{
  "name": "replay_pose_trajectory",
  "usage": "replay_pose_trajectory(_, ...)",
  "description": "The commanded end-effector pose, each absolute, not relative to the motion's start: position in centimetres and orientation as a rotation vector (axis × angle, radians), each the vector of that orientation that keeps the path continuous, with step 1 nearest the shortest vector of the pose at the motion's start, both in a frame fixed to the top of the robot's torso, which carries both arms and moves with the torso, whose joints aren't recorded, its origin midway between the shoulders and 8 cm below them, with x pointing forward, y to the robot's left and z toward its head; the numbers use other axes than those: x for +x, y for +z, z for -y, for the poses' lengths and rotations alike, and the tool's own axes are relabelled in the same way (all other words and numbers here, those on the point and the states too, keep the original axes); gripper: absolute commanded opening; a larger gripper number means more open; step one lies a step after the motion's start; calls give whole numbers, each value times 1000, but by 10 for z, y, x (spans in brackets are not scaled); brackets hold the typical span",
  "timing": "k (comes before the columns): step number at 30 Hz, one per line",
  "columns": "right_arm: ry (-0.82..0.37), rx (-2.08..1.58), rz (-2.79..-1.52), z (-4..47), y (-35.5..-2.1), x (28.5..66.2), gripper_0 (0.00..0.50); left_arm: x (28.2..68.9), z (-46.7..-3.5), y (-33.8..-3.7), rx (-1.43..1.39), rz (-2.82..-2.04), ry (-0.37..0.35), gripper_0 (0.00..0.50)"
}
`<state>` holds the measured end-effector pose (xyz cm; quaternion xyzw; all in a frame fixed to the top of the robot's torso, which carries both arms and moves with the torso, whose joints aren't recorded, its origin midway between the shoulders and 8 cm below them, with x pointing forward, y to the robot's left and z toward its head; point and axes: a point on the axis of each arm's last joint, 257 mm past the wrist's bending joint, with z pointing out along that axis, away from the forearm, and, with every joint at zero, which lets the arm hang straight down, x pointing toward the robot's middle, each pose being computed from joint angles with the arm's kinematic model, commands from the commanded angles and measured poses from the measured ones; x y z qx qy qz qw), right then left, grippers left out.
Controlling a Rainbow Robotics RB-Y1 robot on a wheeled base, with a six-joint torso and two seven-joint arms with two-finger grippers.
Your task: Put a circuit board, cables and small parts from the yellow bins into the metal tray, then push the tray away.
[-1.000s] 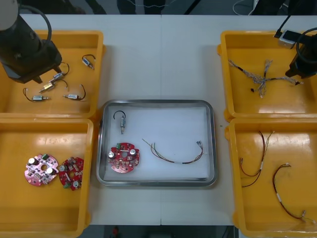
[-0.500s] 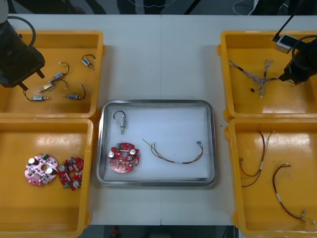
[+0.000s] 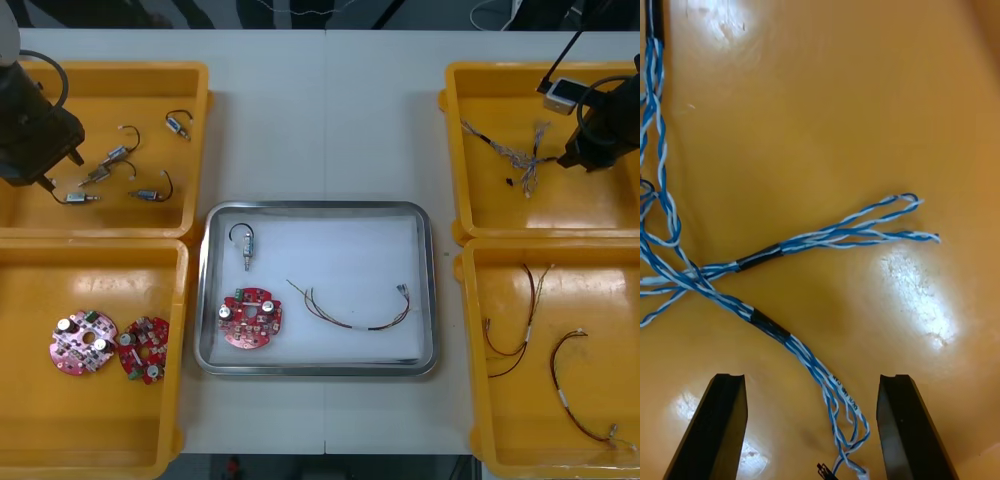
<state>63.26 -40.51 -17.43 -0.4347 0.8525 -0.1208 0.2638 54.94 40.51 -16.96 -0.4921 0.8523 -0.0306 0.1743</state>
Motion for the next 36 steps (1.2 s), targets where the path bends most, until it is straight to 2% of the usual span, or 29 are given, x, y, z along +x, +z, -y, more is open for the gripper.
replay_pose_trajectory(1,-357,-1190,-2221,385,-135,654,500,565,-424,-143,-1457,-2295,-95,500)
replay_pose_trajectory(10,-299,-1110,-2290,389,-135,651,500,561,-425,-170,-1473,-2332,-43,500)
replay_pose_trajectory(16,-317,-1107,-2300,394,-134,651,500,559,-424,-181,-1473,-2342,-20,500)
replay_pose_trajectory(28,-372,-1057,-2295,407,-145,658,500,561,-430,-195,-1459,-2329,-20,500)
replay_pose_trajectory(36,-365,-1062,-2300,401,-157,658,500,558,-433,-207,-1460,-2334,-22,500)
